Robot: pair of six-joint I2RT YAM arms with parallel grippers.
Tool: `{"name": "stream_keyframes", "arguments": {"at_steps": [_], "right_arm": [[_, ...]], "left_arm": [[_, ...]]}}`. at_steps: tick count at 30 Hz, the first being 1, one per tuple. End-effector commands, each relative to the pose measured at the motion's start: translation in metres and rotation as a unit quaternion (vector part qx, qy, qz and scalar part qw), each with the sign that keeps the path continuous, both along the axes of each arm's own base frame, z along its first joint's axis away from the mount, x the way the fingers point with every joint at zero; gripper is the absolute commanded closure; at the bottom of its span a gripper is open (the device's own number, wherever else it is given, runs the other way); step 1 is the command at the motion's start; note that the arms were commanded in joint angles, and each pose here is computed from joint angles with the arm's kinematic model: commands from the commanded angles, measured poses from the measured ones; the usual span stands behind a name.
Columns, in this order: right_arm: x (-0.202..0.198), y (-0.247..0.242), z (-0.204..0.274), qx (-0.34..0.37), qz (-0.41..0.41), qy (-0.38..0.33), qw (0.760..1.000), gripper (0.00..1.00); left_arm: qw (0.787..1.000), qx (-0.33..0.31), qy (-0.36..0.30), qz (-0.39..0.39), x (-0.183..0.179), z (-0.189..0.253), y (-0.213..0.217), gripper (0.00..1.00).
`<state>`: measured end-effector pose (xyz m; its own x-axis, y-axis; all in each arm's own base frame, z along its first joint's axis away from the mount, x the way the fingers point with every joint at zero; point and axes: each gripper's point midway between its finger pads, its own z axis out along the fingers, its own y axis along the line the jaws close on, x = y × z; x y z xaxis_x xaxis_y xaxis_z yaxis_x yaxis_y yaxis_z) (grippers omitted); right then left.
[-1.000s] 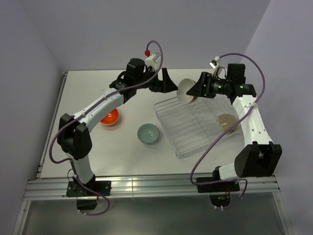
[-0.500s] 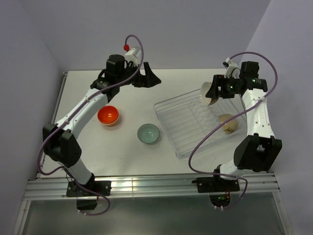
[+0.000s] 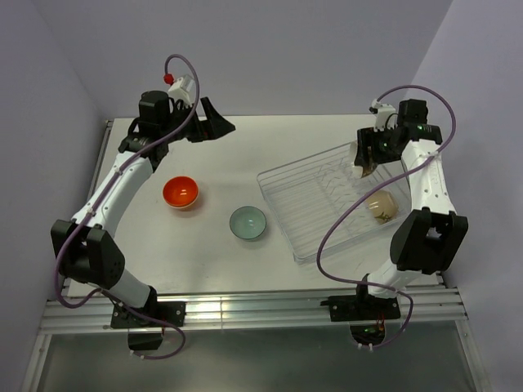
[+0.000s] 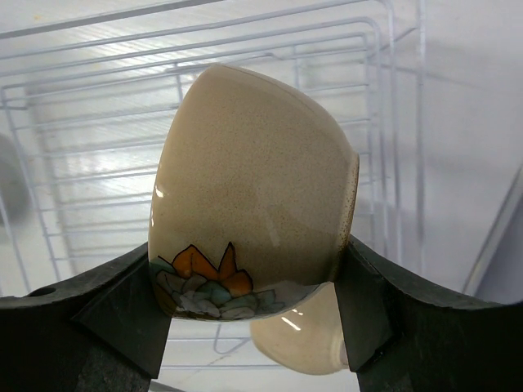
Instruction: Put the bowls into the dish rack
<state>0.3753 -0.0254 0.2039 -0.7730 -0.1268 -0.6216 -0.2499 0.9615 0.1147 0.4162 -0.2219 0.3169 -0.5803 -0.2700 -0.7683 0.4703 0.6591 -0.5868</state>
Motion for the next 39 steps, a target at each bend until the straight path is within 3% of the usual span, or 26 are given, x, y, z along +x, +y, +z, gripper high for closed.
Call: {"name": "stream_keyframes", "arguments": {"at_steps": [1,17,39], "right_arm": [[0.023,-0.019,0.037,-0.058,-0.001,-0.069,0.996,1.0],[0.037,-0.036,0.023,-0.176,0.008,-0.066,0.982,1.0],[0.054,-0.036,-0.017,-0.283,0.018,-0.02,0.959,1.0]], "left_arm": [[1.0,-0.013,-0.014,-0.012,-0.014,0.019,0.001,0.01],[1.0,-0.007,-0.012,0.009,-0.017,0.016,0.021,0.0],[1.0,0.005,0.002,0.027,-0.018,0.005,0.039,0.0]]}}
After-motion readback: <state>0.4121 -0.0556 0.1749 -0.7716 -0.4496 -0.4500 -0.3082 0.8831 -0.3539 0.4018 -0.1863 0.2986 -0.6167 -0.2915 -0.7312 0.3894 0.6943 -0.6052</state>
